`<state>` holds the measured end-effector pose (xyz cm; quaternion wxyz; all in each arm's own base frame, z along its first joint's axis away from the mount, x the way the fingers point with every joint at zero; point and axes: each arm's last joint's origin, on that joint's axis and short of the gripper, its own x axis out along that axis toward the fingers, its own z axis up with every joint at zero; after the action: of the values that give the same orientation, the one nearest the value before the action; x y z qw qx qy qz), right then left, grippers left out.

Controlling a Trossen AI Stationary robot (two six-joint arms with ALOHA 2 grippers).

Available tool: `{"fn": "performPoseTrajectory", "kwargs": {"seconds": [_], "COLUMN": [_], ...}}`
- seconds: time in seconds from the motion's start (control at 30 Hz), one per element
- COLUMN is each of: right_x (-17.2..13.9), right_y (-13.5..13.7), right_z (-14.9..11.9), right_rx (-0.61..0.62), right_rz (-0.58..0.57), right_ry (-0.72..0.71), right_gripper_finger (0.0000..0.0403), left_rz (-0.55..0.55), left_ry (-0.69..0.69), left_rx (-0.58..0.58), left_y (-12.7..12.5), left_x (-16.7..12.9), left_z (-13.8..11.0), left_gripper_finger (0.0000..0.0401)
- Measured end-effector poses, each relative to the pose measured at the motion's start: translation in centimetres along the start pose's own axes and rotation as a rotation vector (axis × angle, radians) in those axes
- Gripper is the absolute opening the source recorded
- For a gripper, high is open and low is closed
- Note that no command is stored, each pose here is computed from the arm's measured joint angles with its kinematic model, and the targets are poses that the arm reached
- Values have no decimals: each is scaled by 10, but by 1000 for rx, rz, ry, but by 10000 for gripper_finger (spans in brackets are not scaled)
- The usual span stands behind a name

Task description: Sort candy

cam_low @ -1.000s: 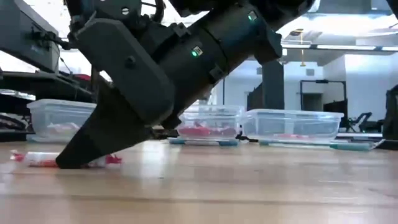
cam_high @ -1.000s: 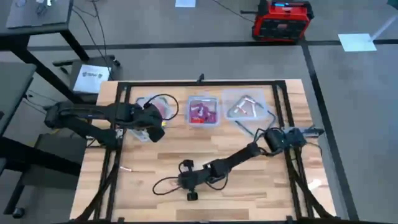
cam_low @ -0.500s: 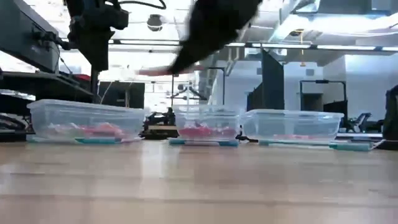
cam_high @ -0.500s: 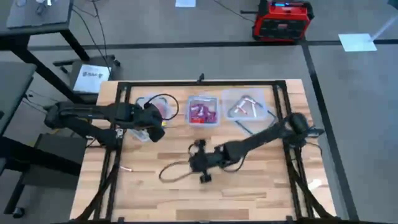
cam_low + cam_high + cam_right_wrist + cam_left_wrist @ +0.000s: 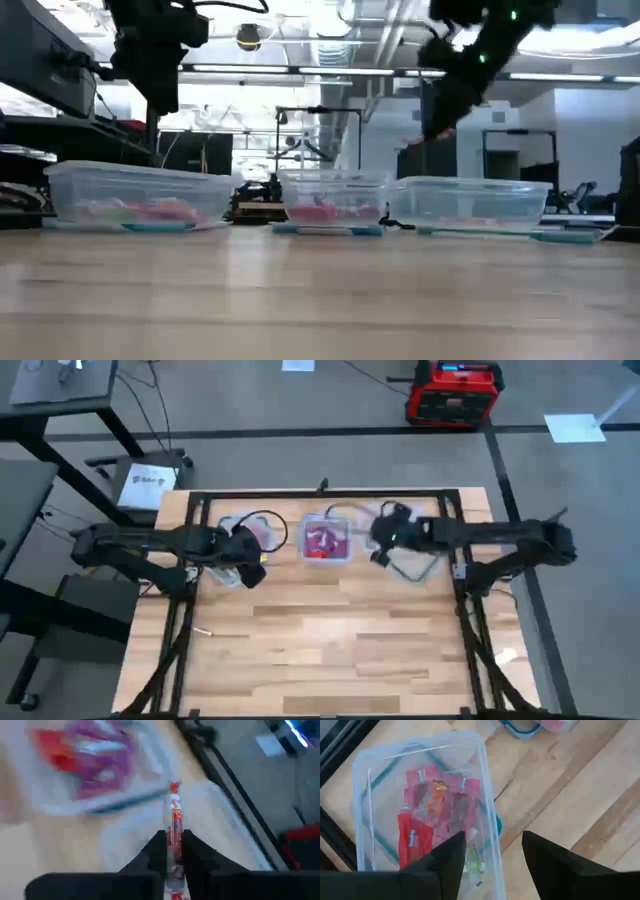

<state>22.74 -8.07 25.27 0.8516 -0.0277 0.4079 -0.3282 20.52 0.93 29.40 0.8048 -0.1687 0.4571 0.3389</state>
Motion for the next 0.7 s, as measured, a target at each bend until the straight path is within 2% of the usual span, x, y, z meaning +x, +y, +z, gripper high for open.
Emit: {"fn": "performPoseTrajectory", "kwargs": {"seconds": [0.1,0.17,0.33,0.47,0.57,0.7], "right_x": [10,18,25,9,-12,-45], "right_y": [-20,-31,-44,-38,-23,-1], "right_z": [-7,-10,-9,-4,-1,2], "right_rx": [68,112,188,167,112,81], "right_rz": [-52,-48,101,161,242,357], "right_ry": [41,74,60,-9,-84,-187], "right_gripper_finger": [88,109,171,217,234,238], "left_rz": [-2,-9,-15,2,32,-51], "left_ry": [0,5,11,47,113,190], "left_rx": [6,25,88,89,80,139], "left_y": [0,0,-2,-1,4,-1], "left_x": [0,0,-1,-2,-2,-5], "left_z": [0,0,-2,-7,-12,-18], "left_gripper_finger": [182,182,182,182,182,182]}}
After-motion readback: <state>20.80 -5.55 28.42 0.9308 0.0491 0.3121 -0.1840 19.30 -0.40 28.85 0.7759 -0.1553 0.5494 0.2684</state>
